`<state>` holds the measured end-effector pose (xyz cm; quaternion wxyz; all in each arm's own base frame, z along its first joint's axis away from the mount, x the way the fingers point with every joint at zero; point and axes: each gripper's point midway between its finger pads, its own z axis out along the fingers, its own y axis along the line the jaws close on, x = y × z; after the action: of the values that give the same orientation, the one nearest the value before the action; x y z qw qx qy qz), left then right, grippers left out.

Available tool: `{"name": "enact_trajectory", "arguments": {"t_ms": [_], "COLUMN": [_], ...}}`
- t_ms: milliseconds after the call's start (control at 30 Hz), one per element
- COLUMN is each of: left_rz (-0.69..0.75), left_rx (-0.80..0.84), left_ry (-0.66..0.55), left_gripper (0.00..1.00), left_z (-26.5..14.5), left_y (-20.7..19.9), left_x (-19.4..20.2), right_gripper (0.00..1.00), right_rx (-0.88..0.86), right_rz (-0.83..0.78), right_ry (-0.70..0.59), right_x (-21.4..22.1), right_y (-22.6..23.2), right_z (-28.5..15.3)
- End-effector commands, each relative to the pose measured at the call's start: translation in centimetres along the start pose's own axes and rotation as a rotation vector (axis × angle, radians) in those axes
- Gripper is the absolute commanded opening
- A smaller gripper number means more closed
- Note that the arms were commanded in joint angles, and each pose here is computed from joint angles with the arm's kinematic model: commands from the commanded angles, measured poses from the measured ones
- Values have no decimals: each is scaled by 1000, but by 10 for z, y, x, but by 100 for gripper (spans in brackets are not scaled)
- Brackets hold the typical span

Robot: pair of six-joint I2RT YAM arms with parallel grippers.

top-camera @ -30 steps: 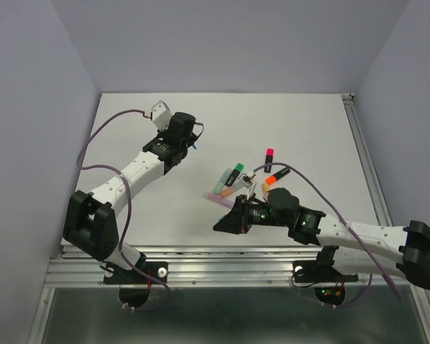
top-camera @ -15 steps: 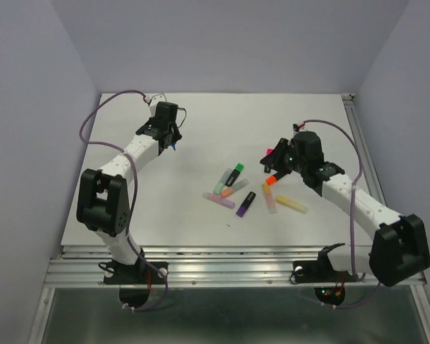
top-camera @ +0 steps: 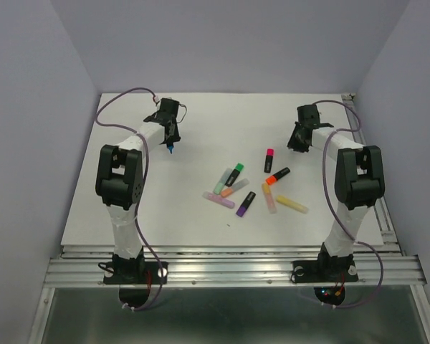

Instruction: Open the pen caps

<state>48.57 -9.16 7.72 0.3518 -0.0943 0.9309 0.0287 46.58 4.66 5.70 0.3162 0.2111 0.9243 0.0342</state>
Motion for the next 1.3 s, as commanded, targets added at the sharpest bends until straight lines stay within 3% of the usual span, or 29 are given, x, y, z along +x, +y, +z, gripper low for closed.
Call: {"name": "enact_trajectory", "arguments": {"t_ms": [0,133,167,367,500,700,767,967,1067,1267], "left_rz": [36,53,49,56,51,26,9,-64,-126,-249], "left_rx": [-10,-11,-8,-3,20,109,152,245,227,215], "left_ry": [-12,27,30,64,68,9,-27,-115,-132,-159], "left_gripper": [6,15,21,33,68,87,99,99,99,99], "left_z": [-4,6,7,12,7,-22,-39,-88,-105,-136], "left_y": [-1,-3,-4,-4,-7,-16,-20,-22,-11,5], "left_x": [-18,-9,-10,1,1,-15,-23,-33,-27,-17], "right_gripper": [7,9,10,17,20,21,22,31,38,42], "right_rx": [70,126,142,156,175,154,153,143,145,154], "right_rz": [-67,-92,-99,-110,-121,-145,-149,-149,-138,-122], "right_ry": [-56,-25,-22,-5,0,12,13,14,10,-3], "right_x": [-32,-28,-30,-25,-22,-18,-18,-15,-15,-14], "right_y": [-5,-12,-15,-18,-23,-20,-21,-21,-23,-26], "right_z": [-4,7,8,14,16,16,15,11,7,-3]}}
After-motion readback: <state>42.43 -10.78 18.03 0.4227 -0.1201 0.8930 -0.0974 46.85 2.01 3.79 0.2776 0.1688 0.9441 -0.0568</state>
